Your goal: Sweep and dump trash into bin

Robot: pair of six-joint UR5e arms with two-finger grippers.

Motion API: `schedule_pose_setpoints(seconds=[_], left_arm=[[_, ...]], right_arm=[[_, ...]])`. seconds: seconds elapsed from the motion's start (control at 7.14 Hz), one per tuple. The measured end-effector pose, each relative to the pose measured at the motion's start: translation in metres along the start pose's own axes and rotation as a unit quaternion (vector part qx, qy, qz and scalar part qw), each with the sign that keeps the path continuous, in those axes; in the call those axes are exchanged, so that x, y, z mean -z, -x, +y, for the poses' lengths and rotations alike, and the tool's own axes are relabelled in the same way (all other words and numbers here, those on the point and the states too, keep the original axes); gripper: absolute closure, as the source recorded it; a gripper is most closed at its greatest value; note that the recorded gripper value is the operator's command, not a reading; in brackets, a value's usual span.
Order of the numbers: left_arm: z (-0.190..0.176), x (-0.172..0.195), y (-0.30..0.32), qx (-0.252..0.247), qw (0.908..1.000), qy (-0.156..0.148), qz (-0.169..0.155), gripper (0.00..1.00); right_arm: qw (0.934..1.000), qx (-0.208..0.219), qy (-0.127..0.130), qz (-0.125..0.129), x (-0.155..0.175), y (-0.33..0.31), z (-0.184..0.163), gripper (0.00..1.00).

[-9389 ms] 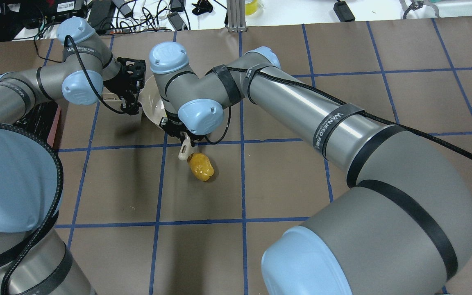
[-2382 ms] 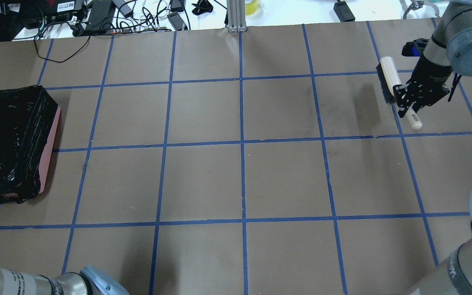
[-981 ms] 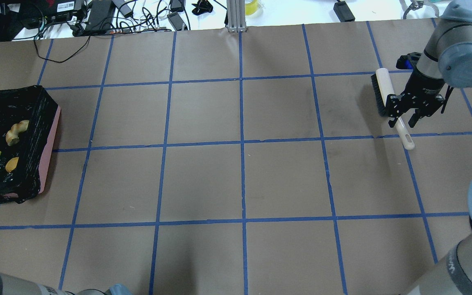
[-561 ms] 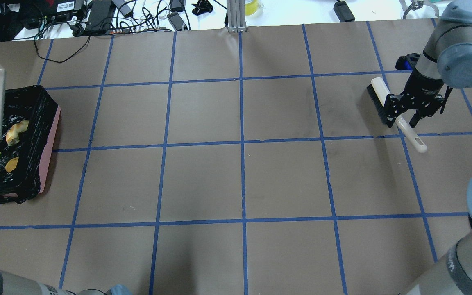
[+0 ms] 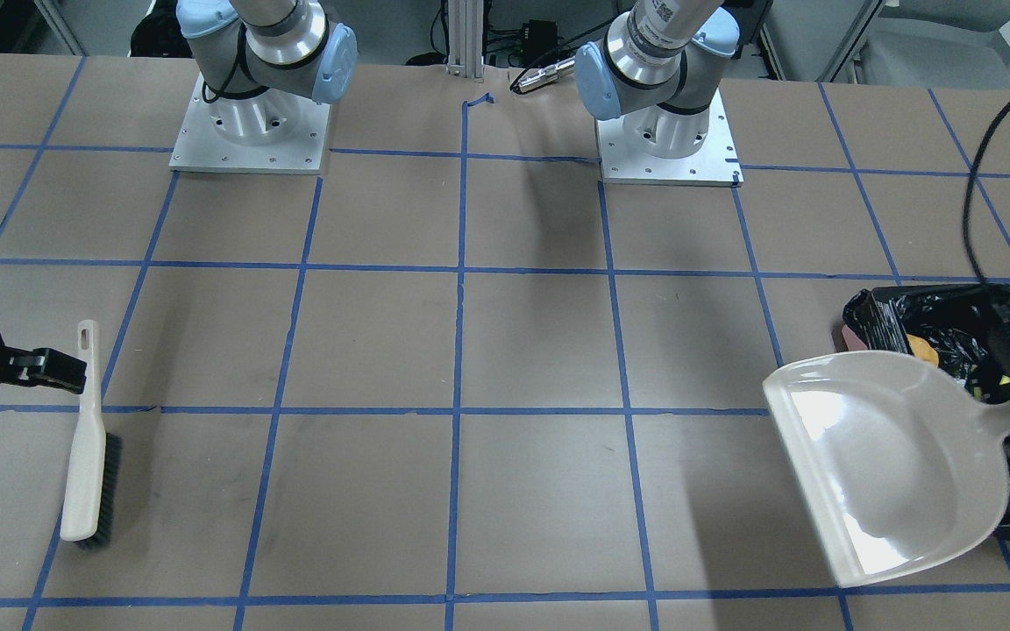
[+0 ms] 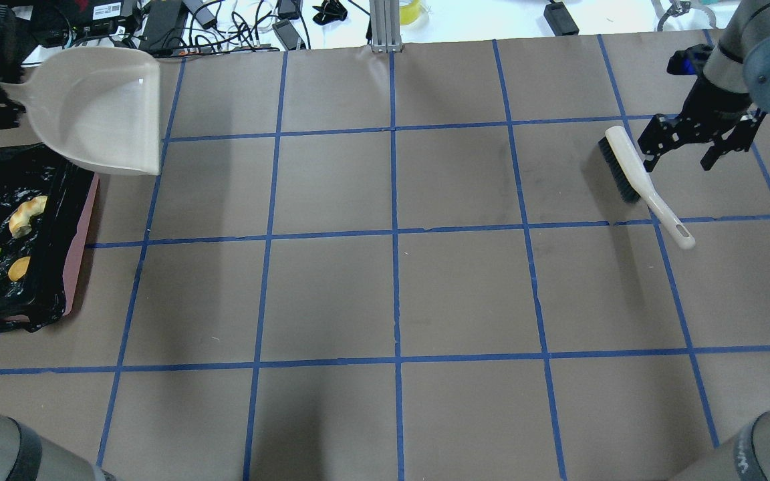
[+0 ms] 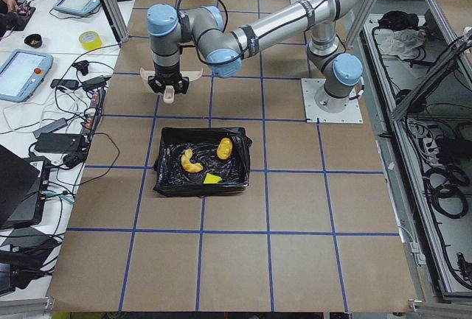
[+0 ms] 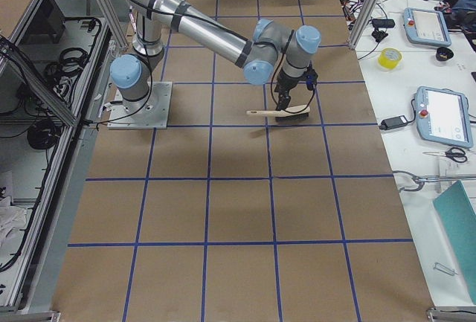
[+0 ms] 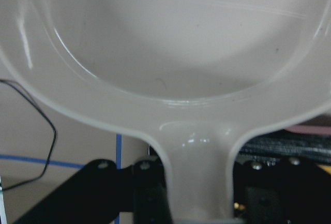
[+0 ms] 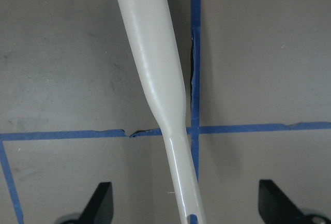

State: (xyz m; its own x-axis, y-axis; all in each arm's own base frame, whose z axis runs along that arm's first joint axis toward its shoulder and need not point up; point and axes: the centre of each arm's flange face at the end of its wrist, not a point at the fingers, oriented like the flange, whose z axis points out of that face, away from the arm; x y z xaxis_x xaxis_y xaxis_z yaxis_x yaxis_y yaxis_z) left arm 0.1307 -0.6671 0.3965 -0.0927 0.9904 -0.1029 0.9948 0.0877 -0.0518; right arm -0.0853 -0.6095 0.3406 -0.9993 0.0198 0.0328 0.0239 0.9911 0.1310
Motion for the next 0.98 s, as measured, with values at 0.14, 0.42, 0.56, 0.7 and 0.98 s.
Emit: schedule_pose_setpoints(seconds=[0.14,0.42,0.56,0.7,0.98], left_arm=[[-0.047,-0.031,0.01,0.009,0.9996,-0.019,0.017,1.0],[-0.098,-0.096,0.025,0.015,0.9984,-0.041,0.037,1.0],[-0.115,-0.125,0.031,0.009,0.9983,-0.046,0.036,1.0],[-0.129,-0.147,0.034,0.001,0.9984,-0.047,0.032,1.0],[-0.147,-0.176,0.025,-0.018,0.9984,-0.047,0.023,1.0]], right_arm=[[0.9997,0.004,-0.022,0.008,0.05,0.008,0.013,0.0],[0.9974,0.035,-0.06,0.021,0.124,0.066,0.042,0.0],[0.9951,0.059,-0.075,0.027,0.144,0.107,0.056,0.0],[0.9929,0.078,-0.084,0.031,0.157,0.137,0.068,0.0],[0.9923,0.074,-0.095,0.029,0.172,0.159,0.089,0.0]])
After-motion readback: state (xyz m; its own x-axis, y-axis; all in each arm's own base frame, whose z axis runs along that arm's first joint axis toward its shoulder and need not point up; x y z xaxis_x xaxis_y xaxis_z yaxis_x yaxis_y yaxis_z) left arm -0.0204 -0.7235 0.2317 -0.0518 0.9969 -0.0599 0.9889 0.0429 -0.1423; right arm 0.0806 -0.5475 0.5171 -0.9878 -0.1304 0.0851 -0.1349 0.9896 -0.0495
